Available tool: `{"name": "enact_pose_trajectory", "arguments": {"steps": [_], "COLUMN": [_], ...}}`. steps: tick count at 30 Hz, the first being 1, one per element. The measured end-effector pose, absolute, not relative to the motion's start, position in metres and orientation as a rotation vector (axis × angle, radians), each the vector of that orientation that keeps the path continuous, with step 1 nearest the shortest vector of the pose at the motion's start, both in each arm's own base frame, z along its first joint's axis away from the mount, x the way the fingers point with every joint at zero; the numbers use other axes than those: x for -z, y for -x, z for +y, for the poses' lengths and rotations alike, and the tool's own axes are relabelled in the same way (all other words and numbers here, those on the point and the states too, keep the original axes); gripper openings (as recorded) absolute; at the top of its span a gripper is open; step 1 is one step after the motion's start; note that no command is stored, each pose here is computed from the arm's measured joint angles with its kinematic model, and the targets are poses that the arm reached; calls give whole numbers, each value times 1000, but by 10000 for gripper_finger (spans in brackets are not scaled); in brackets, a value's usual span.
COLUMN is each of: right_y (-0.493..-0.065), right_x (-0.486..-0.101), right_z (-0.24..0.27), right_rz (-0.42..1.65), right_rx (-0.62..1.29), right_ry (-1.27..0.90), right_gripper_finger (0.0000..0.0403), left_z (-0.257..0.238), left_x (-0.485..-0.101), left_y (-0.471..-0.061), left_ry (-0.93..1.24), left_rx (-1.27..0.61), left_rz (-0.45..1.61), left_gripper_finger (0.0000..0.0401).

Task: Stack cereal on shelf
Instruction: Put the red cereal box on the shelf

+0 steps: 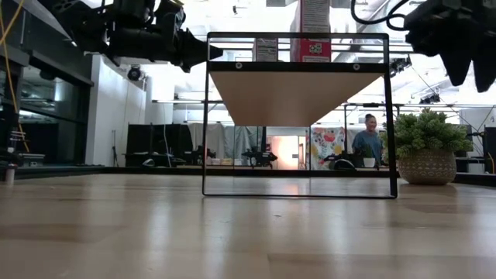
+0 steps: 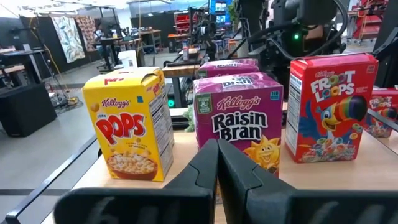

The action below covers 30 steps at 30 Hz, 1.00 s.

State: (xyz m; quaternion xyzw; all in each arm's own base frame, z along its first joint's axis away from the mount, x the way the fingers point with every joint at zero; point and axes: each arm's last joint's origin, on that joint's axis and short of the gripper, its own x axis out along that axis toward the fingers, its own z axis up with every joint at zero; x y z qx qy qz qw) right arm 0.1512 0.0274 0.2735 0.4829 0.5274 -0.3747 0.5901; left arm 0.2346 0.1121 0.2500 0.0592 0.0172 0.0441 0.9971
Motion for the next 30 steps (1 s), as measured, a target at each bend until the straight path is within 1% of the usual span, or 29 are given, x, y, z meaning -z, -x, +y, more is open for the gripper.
{"name": "enact_pose_trajectory", "arguments": {"steps": [4, 7, 13, 18, 22, 26, 30], "right_y": [-152, -151, -151, -151, -149, -144, -141], "right_x": [-273, -273, -274, -275, -277, -277, -273], "right_z": [29, 30, 34, 51, 73, 101, 138], "right_rz": [1261, 1286, 1300, 1314, 1354, 1364, 1417], "right_rx": [853, 837, 866, 882, 871, 904, 913], "right_ry": [-1148, -1172, -1274, -1409, -1519, -1609, -1642], "right_gripper_finger": [244, 258, 262, 262, 262, 262, 262], "left_z": [112, 112, 112, 112, 112, 112, 112], "left_x": [-250, -250, -250, -250, -250, -249, -248], "left_y": [-235, -235, -235, -235, -235, -235, -235], "left_ry": [-119, -119, -115, -113, -111, -105, -105], "left_rx": [-88, -88, -88, -88, -88, -88, -88], "left_rz": [35, 34, 34, 34, 34, 47, 48], "left_gripper_finger": [0, 0, 0, 0, 0, 0, 0]}}
